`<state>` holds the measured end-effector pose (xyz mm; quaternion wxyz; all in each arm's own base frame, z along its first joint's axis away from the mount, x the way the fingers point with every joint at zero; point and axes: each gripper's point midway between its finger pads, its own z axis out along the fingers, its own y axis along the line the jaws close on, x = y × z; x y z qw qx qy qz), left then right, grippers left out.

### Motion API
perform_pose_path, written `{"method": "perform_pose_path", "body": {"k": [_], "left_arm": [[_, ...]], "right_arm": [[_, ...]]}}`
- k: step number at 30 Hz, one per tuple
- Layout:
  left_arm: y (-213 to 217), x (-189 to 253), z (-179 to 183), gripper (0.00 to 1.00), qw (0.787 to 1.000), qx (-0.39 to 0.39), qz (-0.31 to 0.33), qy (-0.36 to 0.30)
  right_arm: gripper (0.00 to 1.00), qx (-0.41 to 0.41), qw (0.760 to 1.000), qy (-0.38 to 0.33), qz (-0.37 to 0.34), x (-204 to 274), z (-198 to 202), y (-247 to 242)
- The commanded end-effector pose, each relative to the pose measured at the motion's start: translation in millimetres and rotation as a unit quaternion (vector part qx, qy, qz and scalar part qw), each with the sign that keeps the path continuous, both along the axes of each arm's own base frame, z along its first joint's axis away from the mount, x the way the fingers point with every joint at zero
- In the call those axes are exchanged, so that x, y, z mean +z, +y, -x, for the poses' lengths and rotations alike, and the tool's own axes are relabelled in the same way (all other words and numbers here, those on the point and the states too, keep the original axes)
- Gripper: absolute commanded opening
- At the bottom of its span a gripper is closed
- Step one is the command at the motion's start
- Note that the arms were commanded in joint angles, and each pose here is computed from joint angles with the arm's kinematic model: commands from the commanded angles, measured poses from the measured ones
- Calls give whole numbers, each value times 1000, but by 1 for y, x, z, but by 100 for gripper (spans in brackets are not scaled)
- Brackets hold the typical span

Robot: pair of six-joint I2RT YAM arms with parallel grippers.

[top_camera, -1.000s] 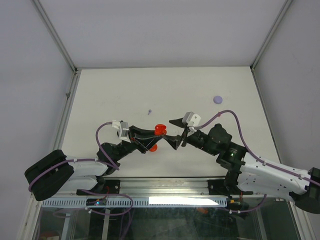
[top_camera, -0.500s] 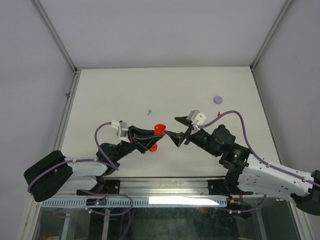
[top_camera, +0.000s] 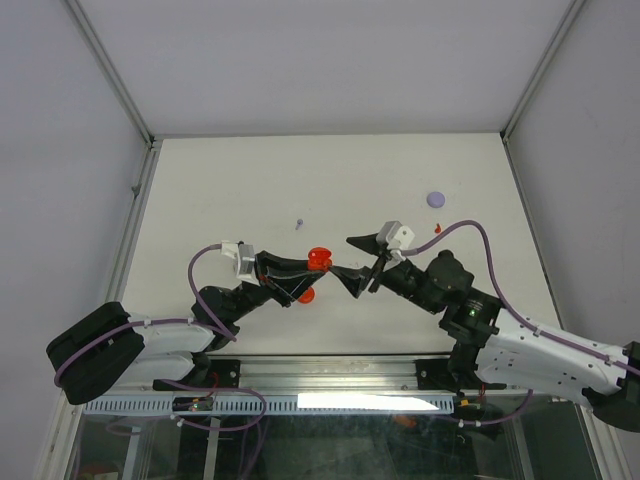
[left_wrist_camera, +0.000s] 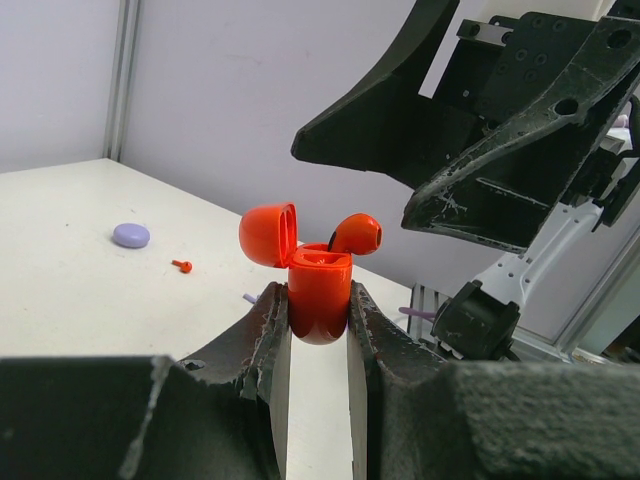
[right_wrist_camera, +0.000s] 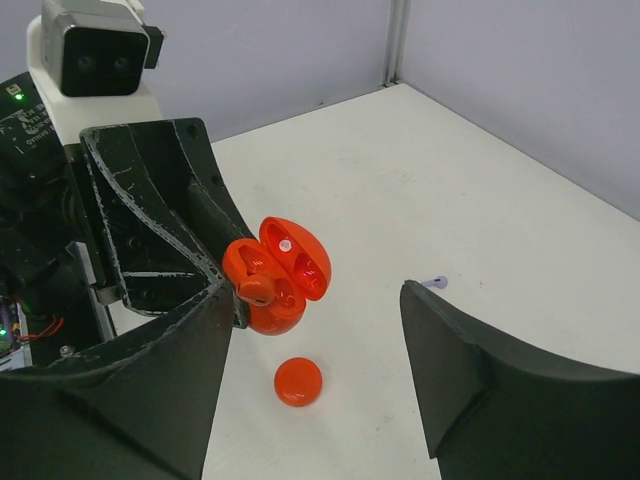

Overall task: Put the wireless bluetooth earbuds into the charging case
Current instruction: Place the earbud in the charging case.

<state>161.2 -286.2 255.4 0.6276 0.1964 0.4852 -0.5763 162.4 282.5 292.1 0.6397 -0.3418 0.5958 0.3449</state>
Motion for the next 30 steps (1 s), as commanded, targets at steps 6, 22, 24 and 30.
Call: {"method": "perform_pose_path", "body": {"k": [6, 22, 24, 30], "left_arm": [[11, 42, 6, 0, 996, 5, 62, -57], [13, 49, 13, 0, 995, -4, 70, -71], [14, 50, 14, 0, 995, -6, 71, -73], [12, 53, 19, 0, 994, -19, 71, -82]], "right_arm": [[70, 22, 998, 7, -65, 37, 4, 14], [70, -53, 998, 15, -7, 2, -15, -8], [70, -58, 998, 16, -1, -2, -17, -9], [70, -70, 997, 19, 6, -8, -20, -11]]}}
